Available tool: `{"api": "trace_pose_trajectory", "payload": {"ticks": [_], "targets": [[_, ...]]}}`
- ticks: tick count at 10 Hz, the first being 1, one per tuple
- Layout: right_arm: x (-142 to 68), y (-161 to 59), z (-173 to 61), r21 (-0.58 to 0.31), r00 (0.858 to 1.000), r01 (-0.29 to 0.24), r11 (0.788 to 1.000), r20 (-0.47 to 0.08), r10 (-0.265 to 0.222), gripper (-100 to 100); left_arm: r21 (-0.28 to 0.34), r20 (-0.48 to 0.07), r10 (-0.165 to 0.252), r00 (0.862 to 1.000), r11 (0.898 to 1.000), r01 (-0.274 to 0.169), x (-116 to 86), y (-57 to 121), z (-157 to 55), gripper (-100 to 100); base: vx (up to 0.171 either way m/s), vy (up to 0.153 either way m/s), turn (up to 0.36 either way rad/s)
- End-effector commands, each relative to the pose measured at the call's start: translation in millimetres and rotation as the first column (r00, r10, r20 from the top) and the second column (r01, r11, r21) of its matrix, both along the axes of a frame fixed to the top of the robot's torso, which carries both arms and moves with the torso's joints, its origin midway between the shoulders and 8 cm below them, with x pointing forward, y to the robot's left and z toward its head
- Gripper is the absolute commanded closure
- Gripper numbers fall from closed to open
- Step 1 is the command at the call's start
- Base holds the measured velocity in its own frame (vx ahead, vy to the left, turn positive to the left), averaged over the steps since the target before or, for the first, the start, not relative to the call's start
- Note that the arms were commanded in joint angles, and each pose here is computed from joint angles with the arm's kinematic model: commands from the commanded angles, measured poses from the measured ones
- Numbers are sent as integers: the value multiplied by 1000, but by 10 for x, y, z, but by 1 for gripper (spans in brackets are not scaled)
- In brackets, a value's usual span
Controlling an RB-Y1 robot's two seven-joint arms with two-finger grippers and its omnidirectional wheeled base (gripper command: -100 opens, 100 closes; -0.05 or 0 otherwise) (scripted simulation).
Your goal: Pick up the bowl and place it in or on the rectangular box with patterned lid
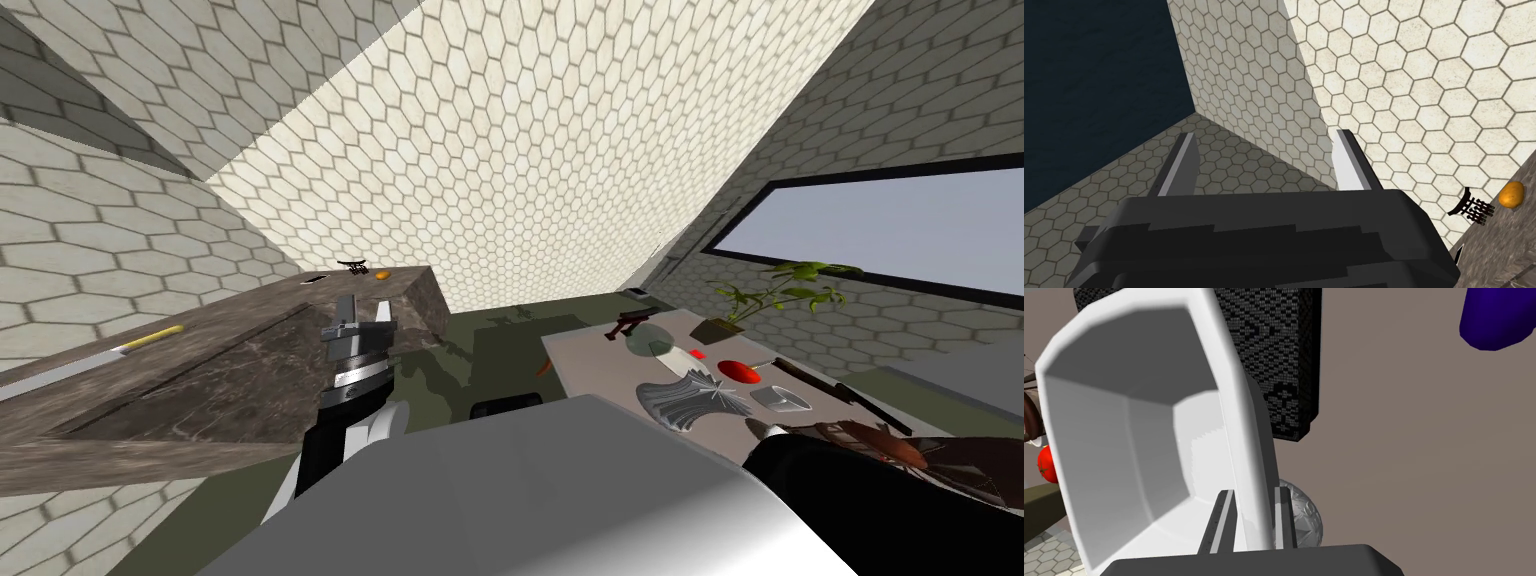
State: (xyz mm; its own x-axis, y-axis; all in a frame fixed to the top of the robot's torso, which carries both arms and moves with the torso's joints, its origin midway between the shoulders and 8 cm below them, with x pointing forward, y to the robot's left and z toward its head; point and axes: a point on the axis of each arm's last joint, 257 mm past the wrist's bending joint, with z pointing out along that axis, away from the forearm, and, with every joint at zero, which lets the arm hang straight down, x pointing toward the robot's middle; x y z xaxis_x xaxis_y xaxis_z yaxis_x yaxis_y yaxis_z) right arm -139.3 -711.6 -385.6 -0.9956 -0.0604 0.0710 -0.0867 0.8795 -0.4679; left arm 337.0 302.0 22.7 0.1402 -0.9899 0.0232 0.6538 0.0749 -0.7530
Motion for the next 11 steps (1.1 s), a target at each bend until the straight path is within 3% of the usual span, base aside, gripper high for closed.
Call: {"api": "trace_pose_trajectory", "payload": {"ticks": [1, 3, 4, 5, 9, 10, 11], "targets": [[-182, -135, 104, -27, 999, 23, 999, -27, -24, 100, 0, 0, 0, 1000, 1000, 0, 0, 0, 0, 0, -43, -36, 193], [-410, -295, 286, -65, 997, 50, 997, -63, -54, 100, 0, 0, 0, 1000, 1000, 0, 0, 0, 0, 0, -47, -61, 194], [-350, -262, 260, -54, 997, 42, 998, -55, -45, 100, 0, 0, 0, 1000, 1000, 0, 0, 0, 0, 0, -20, -33, 37], [-358, -281, 276, -58, 997, 43, 997, -57, -46, -100, 0, 0, 0, 1000, 1000, 0, 0, 1, -1, 0, -4, -8, -3], [-357, -281, 276, -58, 997, 43, 997, -57, -46, -100, 0, 0, 0, 1000, 1000, 0, 0, 1, -1, 0, 0, 0, 0], [-357, -281, 276, -58, 997, 43, 997, -57, -46, 0, 0, 0, 0, 1000, 1000, 0, 0, 1, -1, 0, 0, 0, 0], [-254, -386, 423, -65, 998, 30, 997, -55, -34, -100, 0, 0, 0, 1000, 1000, 0, 0, 1, -1, 0, -3, 28, -78]]}}
